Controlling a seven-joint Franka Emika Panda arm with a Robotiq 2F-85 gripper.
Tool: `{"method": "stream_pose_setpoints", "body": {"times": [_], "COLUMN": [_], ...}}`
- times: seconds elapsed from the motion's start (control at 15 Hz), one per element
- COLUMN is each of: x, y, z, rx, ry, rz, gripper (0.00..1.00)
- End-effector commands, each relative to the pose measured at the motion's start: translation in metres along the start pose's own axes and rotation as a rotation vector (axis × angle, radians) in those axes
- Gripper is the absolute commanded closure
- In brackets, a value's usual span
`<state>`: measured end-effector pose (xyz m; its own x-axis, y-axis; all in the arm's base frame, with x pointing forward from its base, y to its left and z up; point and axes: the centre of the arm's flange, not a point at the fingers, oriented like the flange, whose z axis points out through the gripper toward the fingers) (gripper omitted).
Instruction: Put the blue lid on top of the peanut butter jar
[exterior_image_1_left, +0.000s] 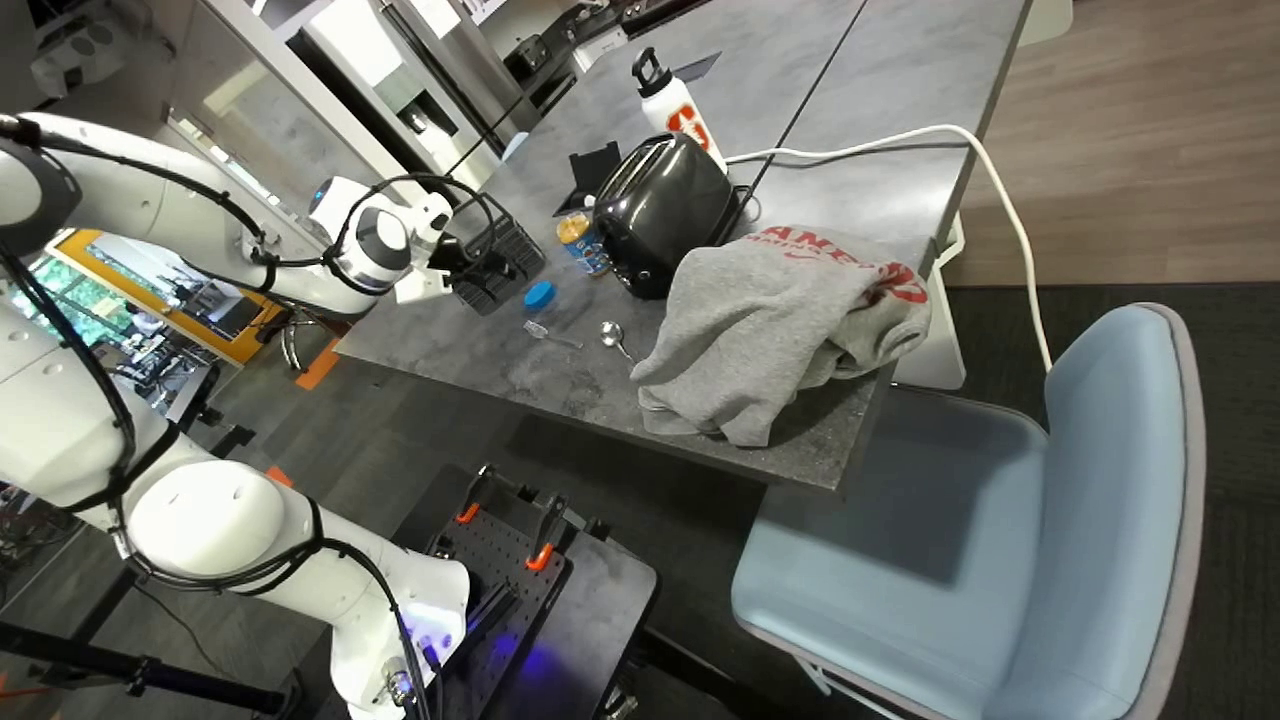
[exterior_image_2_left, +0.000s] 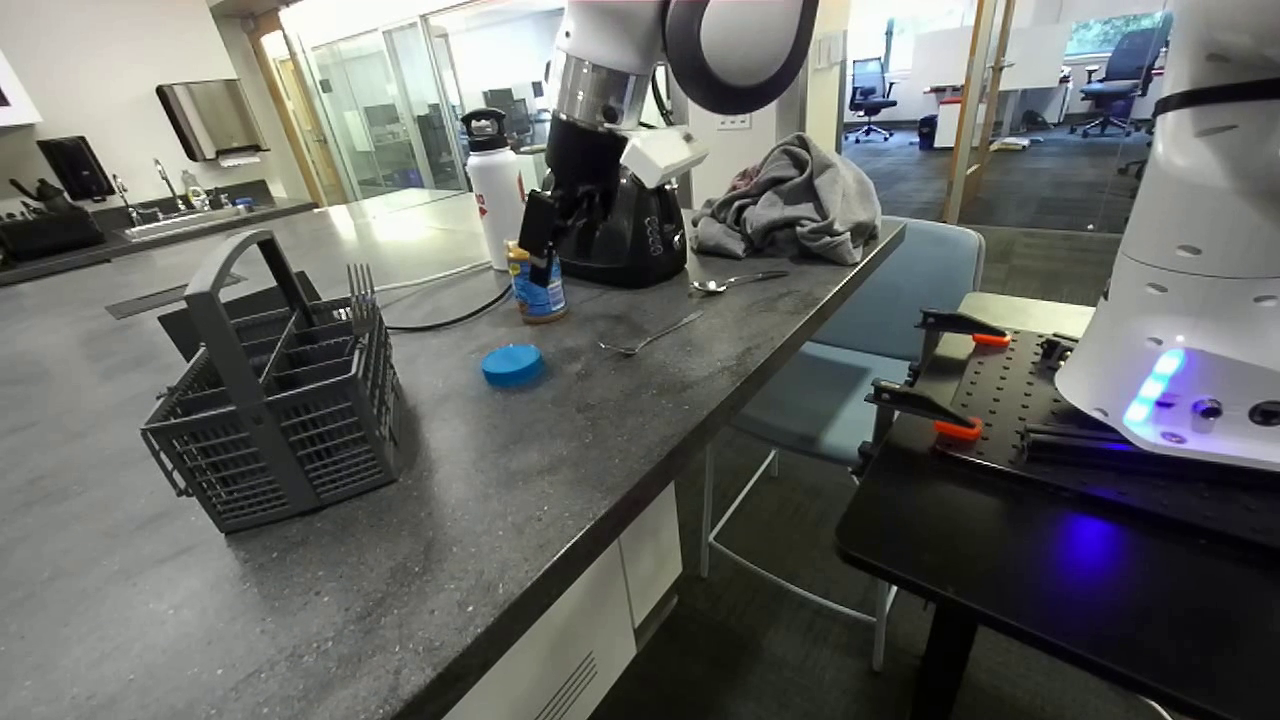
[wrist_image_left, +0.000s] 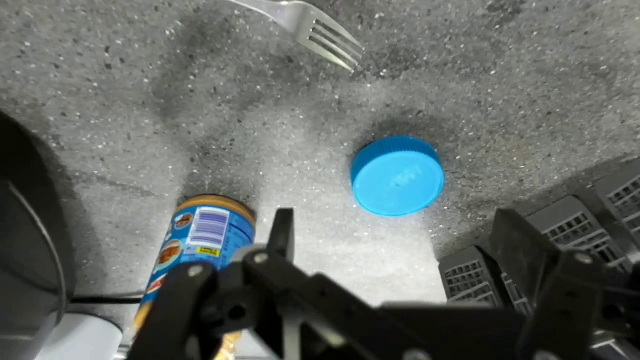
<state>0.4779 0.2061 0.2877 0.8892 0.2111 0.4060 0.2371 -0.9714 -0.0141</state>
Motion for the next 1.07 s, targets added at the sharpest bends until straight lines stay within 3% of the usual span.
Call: {"method": "stream_pose_setpoints", "body": {"times": [0.0,0.47,1.0], "x": [0.023,0.031,0.037], "y": [-0.017,-0.043,-0.049], "z": [0.036,0.071,0.09], "rx": [-0.04,-0.068,-0.055], "ry": [0.002,-0.137,-0.173], "rz": [0.027,0.018,0.046], "gripper": [0.0,0.0,0.0]}}
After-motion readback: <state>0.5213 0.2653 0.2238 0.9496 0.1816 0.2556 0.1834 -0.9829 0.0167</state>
